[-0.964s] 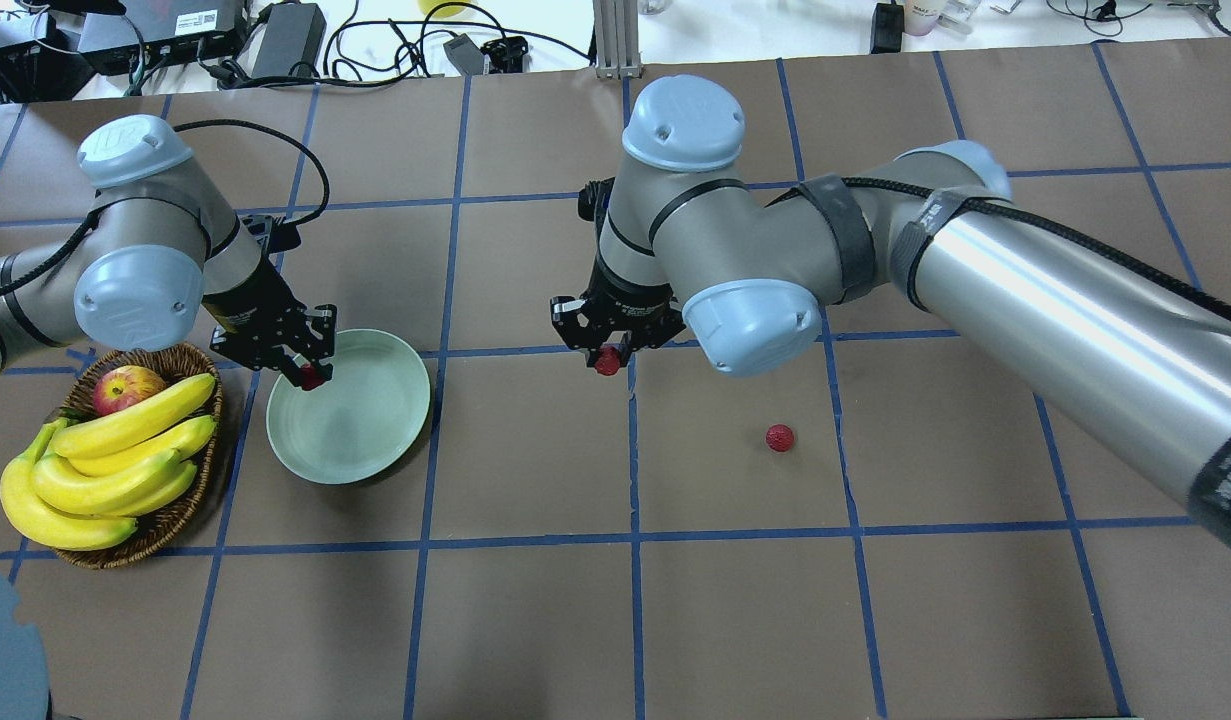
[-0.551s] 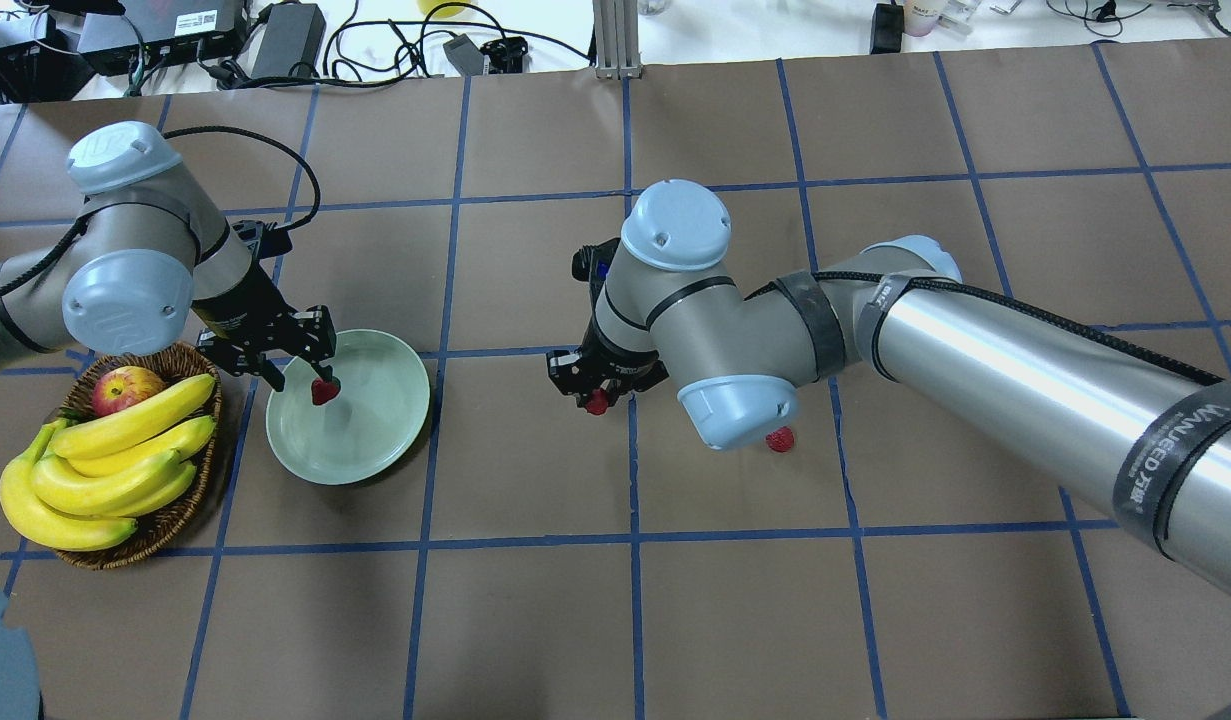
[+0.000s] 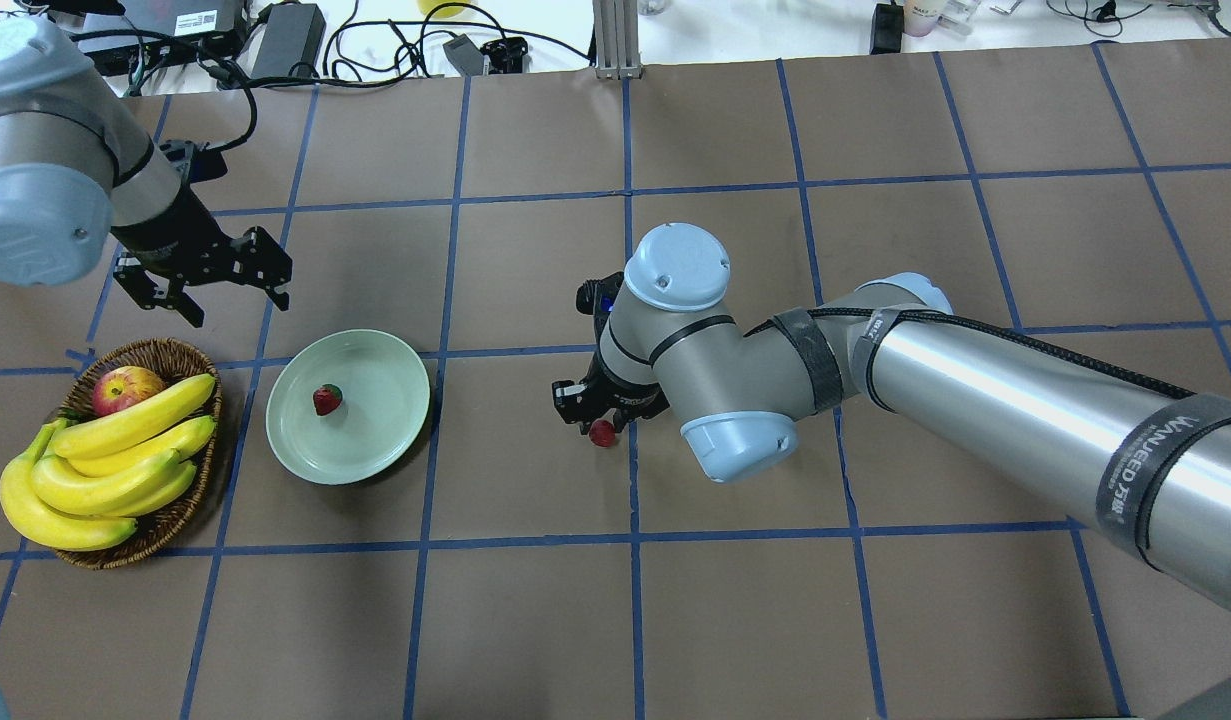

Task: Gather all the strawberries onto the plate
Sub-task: 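Set the held strawberry on the table middle with the right gripper while left withdraws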

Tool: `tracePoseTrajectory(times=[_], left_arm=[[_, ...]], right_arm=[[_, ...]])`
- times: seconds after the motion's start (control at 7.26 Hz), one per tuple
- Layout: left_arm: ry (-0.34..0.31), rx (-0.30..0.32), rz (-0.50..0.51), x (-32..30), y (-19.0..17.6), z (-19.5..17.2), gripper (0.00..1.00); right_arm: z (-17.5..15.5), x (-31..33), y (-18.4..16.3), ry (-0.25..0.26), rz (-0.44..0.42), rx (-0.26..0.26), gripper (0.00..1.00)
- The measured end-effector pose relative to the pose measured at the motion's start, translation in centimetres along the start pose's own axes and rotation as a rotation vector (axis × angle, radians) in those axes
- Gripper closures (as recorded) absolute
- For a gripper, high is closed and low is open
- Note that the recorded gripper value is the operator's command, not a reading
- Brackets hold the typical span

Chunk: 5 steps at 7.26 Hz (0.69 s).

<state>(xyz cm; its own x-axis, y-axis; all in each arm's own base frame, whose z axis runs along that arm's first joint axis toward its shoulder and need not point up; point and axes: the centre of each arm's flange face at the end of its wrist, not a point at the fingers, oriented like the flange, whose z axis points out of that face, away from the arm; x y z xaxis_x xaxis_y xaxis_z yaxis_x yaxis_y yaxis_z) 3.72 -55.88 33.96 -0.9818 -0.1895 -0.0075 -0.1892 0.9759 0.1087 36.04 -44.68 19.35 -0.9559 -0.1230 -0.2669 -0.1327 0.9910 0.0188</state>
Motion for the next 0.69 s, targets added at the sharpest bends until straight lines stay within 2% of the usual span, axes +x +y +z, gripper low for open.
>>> tracePoseTrajectory(times=[0.14, 0.41, 0.55, 0.69], left_arm=[[-0.003, 0.01, -0.022, 0.1, 0.5, -2.4, 0.0], [-0.001, 0.029, -0.069, 0.6, 1.7, -5.1, 0.0], [0.003, 0.038, -0.067, 1.3, 2.1, -5.7, 0.0], [0.008, 0.042, -0.046, 2.8, 2.5, -5.9, 0.0]], right_arm=[[0.0, 0.0, 0.1, 0.003, 0.0, -0.001, 0.04], [-2.8, 0.1, -0.2, 0.029, -0.019, 0.036, 0.02], [-5.4, 1.2, -0.4, 0.077, -0.022, 0.048, 0.02], [-7.6, 3.3, -0.5, 0.147, -0.012, 0.045, 0.04]])
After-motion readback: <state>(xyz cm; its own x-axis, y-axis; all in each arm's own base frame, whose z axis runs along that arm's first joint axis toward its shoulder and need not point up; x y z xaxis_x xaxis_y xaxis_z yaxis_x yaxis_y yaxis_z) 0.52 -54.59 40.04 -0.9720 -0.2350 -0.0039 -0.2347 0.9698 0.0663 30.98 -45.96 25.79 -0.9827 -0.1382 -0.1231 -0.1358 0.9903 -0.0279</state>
